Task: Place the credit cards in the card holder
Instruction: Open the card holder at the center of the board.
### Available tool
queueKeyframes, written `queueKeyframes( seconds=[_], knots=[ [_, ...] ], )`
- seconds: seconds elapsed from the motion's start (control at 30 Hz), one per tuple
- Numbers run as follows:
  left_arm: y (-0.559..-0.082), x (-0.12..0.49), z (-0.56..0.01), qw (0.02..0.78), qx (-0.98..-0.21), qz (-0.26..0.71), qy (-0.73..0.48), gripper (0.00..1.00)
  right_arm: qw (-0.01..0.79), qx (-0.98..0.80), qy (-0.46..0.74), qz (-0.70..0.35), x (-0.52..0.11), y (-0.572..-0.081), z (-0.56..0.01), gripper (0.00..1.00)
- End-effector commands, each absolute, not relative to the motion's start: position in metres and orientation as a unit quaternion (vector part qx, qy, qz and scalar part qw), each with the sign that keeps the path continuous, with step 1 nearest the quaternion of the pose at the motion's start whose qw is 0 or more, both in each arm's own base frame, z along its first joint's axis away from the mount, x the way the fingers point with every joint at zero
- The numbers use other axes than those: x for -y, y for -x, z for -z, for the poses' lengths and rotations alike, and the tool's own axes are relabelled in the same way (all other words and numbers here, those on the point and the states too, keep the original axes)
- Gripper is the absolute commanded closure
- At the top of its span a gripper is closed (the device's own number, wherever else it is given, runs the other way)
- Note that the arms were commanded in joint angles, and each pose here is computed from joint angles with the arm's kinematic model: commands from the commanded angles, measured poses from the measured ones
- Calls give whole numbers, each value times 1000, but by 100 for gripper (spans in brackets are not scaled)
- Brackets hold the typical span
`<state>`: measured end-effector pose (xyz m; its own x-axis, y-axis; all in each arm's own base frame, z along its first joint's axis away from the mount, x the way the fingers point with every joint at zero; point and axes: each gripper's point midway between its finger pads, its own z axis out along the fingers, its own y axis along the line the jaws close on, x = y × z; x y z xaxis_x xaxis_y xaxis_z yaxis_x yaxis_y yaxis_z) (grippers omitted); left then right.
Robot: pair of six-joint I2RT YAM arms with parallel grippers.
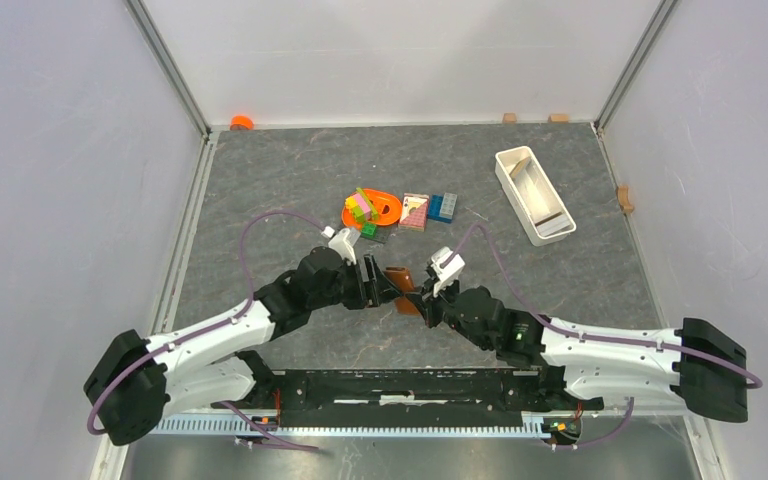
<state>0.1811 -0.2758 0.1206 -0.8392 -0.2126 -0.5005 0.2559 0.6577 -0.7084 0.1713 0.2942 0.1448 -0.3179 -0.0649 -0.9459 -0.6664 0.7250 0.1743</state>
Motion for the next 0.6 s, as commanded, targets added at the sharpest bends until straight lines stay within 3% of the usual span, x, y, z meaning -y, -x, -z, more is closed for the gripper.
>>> queueKeyframes(
  seconds=[0.0, 0.57],
  knots=[
    [-194, 285, -138, 308, -849, 429, 2, 26, 561, -729, 241, -309, -312, -170, -179, 100],
    [-199, 274, -111, 309, -887, 343, 7, 52, 573, -707, 278, -309, -327, -154, -186, 100]
  ],
)
